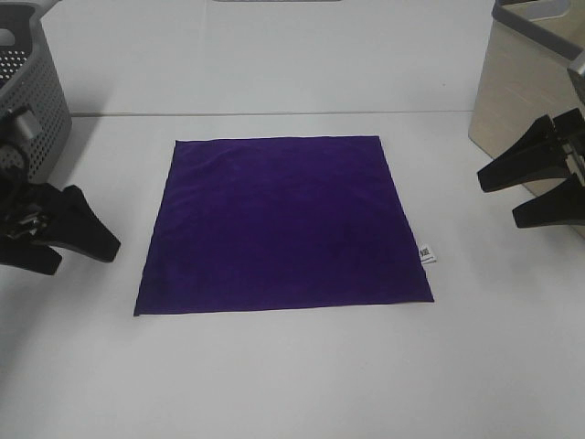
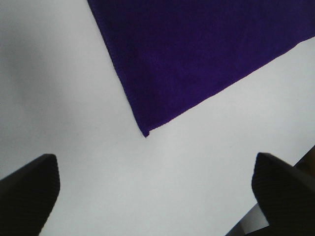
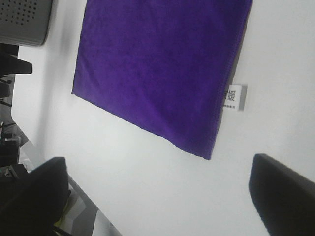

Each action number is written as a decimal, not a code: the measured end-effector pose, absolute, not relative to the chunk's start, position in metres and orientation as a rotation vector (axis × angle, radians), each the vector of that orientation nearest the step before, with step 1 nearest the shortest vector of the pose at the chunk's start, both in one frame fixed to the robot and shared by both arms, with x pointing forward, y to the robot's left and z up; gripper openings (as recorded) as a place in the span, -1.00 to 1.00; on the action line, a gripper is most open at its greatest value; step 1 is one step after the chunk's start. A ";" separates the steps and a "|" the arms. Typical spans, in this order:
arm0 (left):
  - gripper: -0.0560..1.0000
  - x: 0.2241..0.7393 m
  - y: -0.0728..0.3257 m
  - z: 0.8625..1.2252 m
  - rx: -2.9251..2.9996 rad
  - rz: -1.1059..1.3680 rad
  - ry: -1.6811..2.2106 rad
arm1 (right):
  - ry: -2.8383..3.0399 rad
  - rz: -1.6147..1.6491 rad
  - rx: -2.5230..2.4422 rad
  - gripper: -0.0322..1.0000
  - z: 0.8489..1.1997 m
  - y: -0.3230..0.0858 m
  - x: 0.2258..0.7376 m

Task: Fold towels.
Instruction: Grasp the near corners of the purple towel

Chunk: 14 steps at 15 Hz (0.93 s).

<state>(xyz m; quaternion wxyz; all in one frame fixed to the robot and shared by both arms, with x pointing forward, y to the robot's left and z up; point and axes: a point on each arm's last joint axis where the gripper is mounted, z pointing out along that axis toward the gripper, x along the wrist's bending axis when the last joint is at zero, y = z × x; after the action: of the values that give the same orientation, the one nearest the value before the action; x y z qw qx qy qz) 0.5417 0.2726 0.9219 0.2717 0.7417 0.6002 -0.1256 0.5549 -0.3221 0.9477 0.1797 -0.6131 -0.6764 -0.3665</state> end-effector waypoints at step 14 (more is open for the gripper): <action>0.98 0.555 0.277 0.884 1.937 -0.294 1.728 | -1.904 -0.916 -1.841 0.93 0.925 -0.329 0.559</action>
<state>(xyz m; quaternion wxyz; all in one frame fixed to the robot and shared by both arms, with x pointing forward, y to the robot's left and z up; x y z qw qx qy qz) 0.5553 0.2770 0.8838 0.2615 0.7156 0.6386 -0.1085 0.5586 -0.3292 0.9246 0.1688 -0.6476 -0.6695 -0.3222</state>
